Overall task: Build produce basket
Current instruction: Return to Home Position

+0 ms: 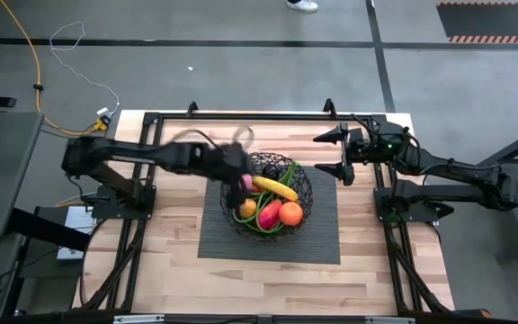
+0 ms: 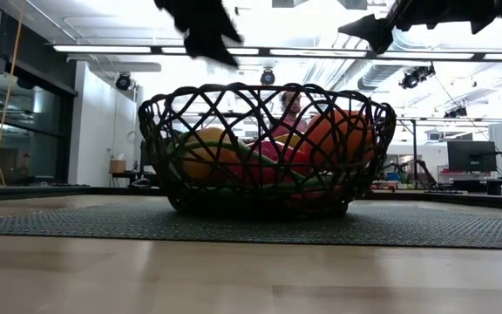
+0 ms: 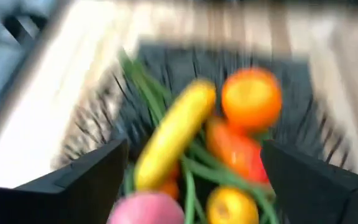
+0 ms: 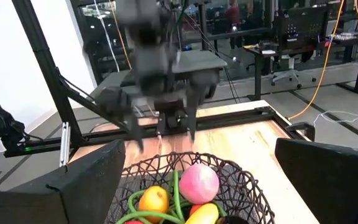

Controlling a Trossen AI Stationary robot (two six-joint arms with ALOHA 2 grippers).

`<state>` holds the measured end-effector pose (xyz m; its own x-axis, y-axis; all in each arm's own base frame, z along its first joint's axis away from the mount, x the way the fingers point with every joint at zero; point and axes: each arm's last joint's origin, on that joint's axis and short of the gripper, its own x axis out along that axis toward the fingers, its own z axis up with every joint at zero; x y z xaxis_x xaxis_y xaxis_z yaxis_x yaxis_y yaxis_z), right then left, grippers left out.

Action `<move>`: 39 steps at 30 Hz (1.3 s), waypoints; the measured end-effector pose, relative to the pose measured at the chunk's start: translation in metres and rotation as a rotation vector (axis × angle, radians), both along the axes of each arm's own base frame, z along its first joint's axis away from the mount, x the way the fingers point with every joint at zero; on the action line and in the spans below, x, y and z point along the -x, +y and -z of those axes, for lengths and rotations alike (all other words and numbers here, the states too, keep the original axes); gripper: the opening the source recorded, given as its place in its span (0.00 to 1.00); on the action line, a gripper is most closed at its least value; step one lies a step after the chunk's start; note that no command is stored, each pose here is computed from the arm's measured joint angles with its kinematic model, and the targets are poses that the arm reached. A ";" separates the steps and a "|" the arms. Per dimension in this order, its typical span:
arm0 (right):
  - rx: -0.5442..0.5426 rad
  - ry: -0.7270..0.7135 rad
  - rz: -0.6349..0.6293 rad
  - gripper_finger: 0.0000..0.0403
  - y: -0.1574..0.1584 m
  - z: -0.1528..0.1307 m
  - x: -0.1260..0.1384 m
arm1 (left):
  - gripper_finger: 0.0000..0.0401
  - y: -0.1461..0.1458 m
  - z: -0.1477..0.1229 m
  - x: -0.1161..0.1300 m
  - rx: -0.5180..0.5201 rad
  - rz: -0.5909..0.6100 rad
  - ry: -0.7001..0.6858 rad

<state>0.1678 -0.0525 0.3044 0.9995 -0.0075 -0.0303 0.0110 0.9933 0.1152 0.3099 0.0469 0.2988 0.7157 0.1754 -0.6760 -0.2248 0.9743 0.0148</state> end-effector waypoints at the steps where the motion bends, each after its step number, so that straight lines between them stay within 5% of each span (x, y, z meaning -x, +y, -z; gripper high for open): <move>1: 0.002 -0.004 0.000 0.99 0.000 0.000 0.000 | 0.88 0.002 -0.012 0.006 -0.005 -0.013 -0.060; 7: 0.004 -0.010 -0.002 0.99 0.000 -0.001 0.000 | 0.78 0.004 -0.042 0.050 -0.016 -0.081 -0.491; 15: 0.006 -0.015 -0.004 0.99 0.000 -0.002 0.000 | 0.56 -0.005 -0.004 0.110 -0.003 -0.201 -0.789; 26: 0.006 -0.015 -0.004 0.99 0.000 -0.002 0.000 | 0.04 -0.012 0.005 0.135 -0.124 -0.038 -0.787; 39: 0.006 -0.015 -0.004 0.99 0.000 -0.002 0.000 | 0.00 -0.017 0.001 0.146 -0.049 0.028 -0.799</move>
<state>0.1678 -0.0523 0.3059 0.9999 -0.0034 -0.0148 0.0050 0.9940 0.1089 0.1642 0.0301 0.2975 0.9846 0.1669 0.0514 -0.1614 0.9821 -0.0973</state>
